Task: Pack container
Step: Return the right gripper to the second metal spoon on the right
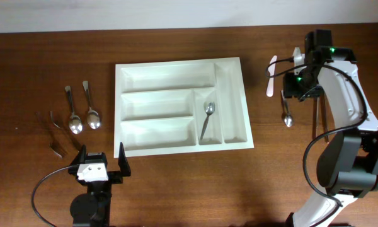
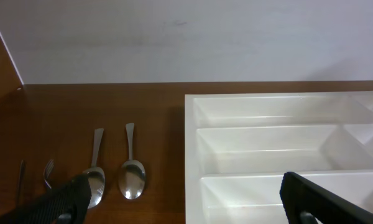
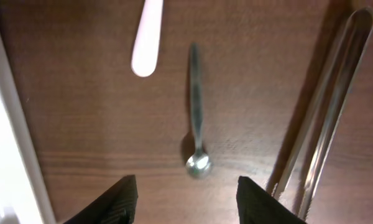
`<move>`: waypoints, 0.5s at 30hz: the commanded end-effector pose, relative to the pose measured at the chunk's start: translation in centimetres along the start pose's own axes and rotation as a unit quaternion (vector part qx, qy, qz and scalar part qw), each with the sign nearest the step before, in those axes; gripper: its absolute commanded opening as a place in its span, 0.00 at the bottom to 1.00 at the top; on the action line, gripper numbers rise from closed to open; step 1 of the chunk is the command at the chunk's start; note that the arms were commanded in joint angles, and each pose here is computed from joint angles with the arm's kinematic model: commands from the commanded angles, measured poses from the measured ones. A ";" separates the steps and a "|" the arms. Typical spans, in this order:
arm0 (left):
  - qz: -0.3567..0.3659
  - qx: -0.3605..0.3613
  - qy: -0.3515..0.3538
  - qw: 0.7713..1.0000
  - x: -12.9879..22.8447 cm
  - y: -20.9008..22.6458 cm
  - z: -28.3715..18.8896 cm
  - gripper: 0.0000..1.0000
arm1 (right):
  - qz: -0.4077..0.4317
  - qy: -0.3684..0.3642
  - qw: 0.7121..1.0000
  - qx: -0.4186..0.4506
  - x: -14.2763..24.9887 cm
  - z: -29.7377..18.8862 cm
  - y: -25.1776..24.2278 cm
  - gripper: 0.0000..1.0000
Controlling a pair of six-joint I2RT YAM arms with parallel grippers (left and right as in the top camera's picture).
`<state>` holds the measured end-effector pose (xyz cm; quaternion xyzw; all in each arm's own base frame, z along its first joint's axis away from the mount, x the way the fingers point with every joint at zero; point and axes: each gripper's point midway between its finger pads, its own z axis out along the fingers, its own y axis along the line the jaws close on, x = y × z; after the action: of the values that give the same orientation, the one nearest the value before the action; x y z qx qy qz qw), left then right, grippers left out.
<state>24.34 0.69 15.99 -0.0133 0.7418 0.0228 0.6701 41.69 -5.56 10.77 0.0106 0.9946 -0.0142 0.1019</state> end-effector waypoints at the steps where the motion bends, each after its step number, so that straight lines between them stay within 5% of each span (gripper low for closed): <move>1: 0.010 0.000 0.000 1.000 0.2 0.0 0.0 0.99 | -0.009 0.011 1.000 0.006 0.0 1.3 -1.5 0.51; 15: 0.010 0.000 0.000 1.000 0.2 0.0 0.0 0.99 | -0.018 0.065 0.997 -0.022 1.3 6.9 -2.1 0.47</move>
<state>24.34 0.69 15.97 -0.0133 0.7419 0.0228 0.6700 41.55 -8.12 4.73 -0.0008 0.9991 -0.0072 0.0429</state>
